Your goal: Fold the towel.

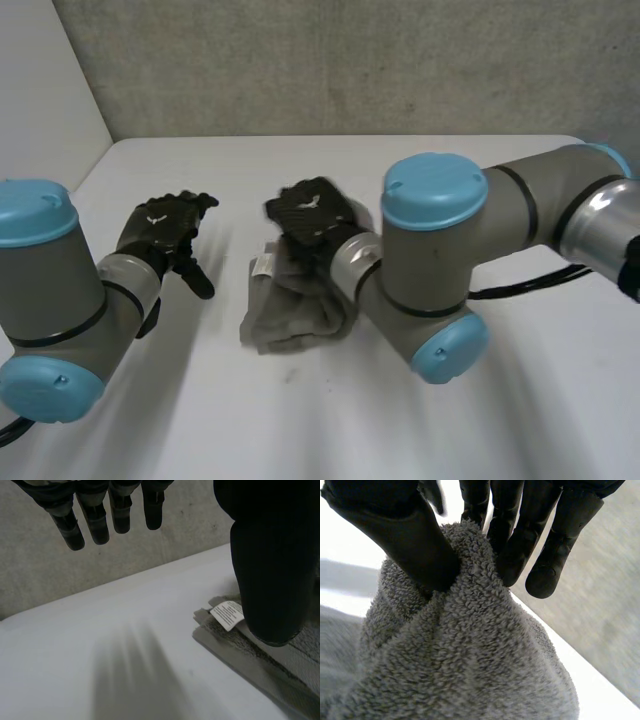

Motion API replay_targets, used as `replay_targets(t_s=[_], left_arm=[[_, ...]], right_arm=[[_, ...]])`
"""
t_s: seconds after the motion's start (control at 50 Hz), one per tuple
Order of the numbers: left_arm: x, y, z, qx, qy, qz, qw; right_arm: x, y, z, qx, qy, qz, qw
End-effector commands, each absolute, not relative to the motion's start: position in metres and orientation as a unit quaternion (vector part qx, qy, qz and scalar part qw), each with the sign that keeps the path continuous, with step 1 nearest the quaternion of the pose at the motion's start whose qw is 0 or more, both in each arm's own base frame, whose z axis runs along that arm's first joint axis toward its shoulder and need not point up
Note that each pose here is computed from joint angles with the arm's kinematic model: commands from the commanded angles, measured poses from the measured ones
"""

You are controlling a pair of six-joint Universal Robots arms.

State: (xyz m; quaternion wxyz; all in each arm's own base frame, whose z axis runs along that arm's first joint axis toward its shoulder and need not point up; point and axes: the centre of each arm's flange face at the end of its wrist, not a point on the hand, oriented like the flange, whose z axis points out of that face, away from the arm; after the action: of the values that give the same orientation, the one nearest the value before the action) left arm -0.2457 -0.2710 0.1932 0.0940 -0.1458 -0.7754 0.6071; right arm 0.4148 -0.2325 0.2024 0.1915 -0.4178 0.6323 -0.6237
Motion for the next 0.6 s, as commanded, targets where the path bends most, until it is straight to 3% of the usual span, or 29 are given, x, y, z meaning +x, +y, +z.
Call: replay_targets(t_s=[0.02,0.14,0.28,0.36,0.46,0.6], left_arm=[[-0.232,-0.279,0.207,-0.124,-0.766,0.625,0.084],[-0.229,-0.281,0.211,-0.119,-0.764,0.629,0.081],[-0.229,-0.282,0.212,-0.120,-0.762,0.631,0.082],[-0.234,-0.280,0.215,-0.125,-0.758,0.635,0.086],[-0.239,-0.279,0.218,-0.130,-0.753,0.638,0.092],[-0.263,-0.267,0.207,-0.161,-0.756,0.624,0.112]], right_arm=[[0.444,-0.179,0.165,-0.545,0.584,-0.549,0.246],[0.443,-0.170,0.140,-0.601,0.569,-0.529,0.186],[0.437,-0.184,0.164,-0.559,0.591,-0.564,0.141],[0.429,-0.192,0.201,-0.494,0.608,-0.601,0.157],[0.405,-0.207,0.223,-0.414,0.653,-0.605,0.191],[0.379,-0.233,0.224,-0.334,0.706,-0.590,0.206]])
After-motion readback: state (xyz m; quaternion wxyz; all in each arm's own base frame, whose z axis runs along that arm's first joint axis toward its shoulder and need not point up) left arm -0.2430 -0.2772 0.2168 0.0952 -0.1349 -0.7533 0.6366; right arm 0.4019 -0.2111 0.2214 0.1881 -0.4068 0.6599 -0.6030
